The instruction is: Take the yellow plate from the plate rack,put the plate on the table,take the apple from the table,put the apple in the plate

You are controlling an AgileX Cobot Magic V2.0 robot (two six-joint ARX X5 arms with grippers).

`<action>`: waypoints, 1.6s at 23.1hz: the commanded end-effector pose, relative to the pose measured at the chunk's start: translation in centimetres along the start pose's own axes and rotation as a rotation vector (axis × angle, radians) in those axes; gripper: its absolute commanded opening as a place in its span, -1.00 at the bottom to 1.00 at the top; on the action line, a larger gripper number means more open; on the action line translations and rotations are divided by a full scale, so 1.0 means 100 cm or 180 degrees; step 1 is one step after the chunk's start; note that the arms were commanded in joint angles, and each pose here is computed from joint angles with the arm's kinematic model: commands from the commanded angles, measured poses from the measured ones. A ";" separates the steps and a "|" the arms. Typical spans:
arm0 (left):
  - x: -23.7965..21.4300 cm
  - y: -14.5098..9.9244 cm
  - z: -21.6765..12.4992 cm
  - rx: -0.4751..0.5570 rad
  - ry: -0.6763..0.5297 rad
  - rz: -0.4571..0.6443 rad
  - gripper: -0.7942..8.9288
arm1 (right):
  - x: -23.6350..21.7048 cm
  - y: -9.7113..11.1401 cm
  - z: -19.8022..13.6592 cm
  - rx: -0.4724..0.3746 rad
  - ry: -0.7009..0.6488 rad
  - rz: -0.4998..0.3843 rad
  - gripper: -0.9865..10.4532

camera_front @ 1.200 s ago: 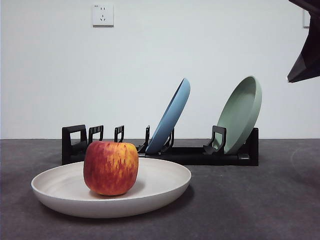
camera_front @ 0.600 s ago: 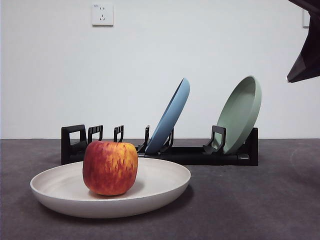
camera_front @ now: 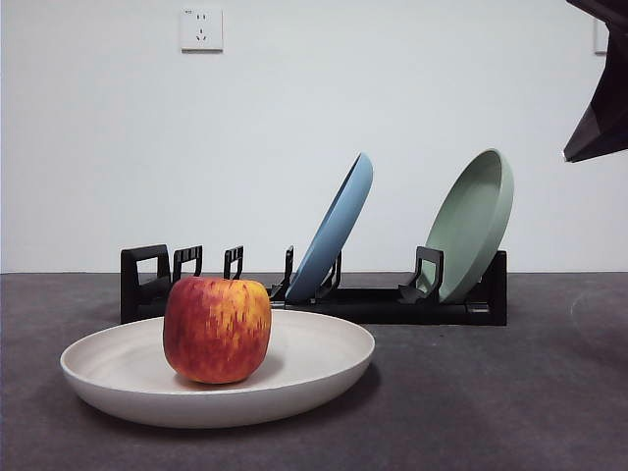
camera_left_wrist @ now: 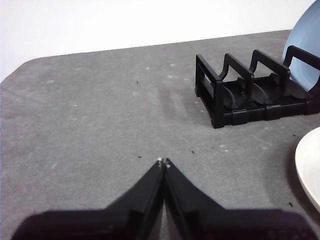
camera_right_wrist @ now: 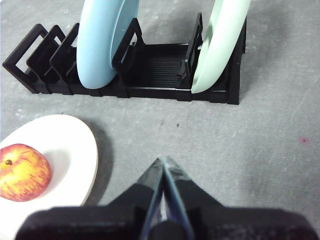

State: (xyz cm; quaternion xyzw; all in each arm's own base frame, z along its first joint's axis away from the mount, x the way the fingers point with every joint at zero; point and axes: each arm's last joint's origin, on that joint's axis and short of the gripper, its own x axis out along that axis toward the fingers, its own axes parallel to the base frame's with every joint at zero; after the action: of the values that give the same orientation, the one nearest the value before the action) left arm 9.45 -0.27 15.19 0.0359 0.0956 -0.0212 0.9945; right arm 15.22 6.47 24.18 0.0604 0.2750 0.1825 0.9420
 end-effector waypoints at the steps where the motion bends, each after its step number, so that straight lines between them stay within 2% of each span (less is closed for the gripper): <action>1: 0.001 0.000 -0.004 0.0012 0.0033 0.0013 -0.84 | 0.000 0.000 0.000 0.0028 -0.0013 -0.0008 -0.82; 18: 0.001 0.000 -0.004 0.0012 0.0036 0.0016 -0.84 | -0.007 -0.001 -0.001 0.0020 -0.0040 -0.0039 -0.82; 19: 0.001 0.000 -0.004 0.0012 0.0036 0.0016 -0.84 | -0.013 -0.001 -0.001 0.0020 -0.0100 -0.0090 -0.82; 22: 0.001 0.000 -0.004 0.0012 0.0036 0.0014 -0.84 | -0.033 -0.007 -0.001 -0.0138 -0.0458 -0.0519 -0.82; 24: 0.001 0.000 -0.004 0.0012 0.0036 0.0016 -0.84 | -0.046 -0.014 -0.006 -0.0155 -0.0687 -0.0705 -0.82; 30: 0.001 0.000 -0.004 0.0012 0.0036 0.0016 -0.84 | -0.053 -0.040 -0.052 -0.0087 -0.1023 -0.1216 -0.82; 33: 0.001 0.000 -0.004 0.0012 0.0036 0.0016 -0.84 | -0.042 -0.046 -0.074 -0.0189 -0.1171 -0.1097 -0.82; 37: 0.001 0.000 -0.004 0.0012 0.0036 0.0016 -0.84 | -0.033 -0.048 -0.087 -0.0315 -0.1243 -0.0940 -0.82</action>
State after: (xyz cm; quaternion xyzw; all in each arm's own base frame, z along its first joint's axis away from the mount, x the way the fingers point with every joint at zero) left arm 9.45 -0.27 15.20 0.0360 0.0954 -0.0209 0.9946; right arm 9.37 0.86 17.74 0.0174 0.0896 0.0365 0.9952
